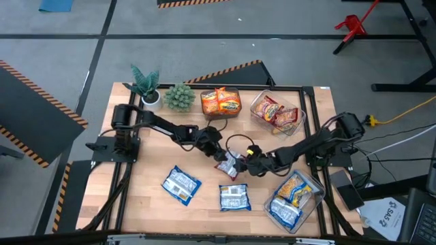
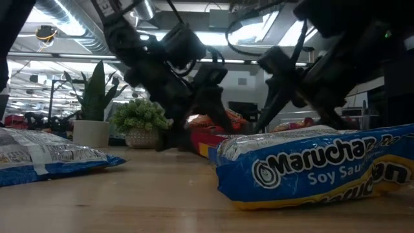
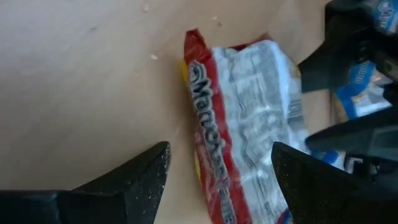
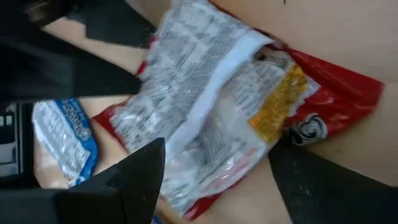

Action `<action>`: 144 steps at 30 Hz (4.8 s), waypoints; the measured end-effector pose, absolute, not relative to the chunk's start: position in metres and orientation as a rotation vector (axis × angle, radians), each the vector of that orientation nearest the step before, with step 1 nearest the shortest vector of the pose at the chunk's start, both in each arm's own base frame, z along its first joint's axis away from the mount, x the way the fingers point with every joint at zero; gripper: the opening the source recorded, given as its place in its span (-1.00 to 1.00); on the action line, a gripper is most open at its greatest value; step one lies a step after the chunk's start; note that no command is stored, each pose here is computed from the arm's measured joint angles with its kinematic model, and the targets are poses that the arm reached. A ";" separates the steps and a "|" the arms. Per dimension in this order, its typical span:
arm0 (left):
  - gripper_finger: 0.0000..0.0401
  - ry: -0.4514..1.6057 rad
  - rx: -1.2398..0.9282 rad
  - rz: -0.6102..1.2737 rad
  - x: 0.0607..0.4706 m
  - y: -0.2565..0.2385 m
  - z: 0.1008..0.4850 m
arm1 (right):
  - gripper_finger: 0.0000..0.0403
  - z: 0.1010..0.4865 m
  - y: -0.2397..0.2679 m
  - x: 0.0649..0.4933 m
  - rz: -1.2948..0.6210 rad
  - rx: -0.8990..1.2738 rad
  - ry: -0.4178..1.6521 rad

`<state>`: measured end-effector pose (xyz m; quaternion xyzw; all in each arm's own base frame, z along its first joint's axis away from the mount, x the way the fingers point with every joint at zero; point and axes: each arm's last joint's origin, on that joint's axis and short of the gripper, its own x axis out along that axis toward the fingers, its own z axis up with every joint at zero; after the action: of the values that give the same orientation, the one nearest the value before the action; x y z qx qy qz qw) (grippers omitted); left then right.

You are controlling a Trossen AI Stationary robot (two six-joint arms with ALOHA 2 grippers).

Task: Sort Maruchan noodles
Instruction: Put the red noodle pack into the top transparent bin

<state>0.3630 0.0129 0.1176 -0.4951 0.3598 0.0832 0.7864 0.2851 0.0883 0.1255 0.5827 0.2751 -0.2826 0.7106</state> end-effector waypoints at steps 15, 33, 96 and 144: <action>0.35 0.735 -1.101 0.076 0.371 0.006 0.110 | 0.33 0.112 0.085 0.293 -0.640 1.268 0.567; -0.29 0.720 -1.162 0.047 0.373 0.007 0.112 | 0.33 0.118 0.087 0.295 -0.510 1.130 0.620; -0.32 0.274 0.291 0.580 0.485 0.137 0.286 | 0.33 0.309 0.007 0.058 -0.200 1.048 0.170; -0.11 0.459 0.875 0.418 0.548 0.084 0.195 | 0.33 0.304 0.005 0.057 -0.293 0.989 0.178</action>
<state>0.5479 0.0842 0.1954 0.4166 0.2188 0.1992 0.8596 0.0573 0.0050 0.3036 0.4724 0.0850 -0.1397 0.8661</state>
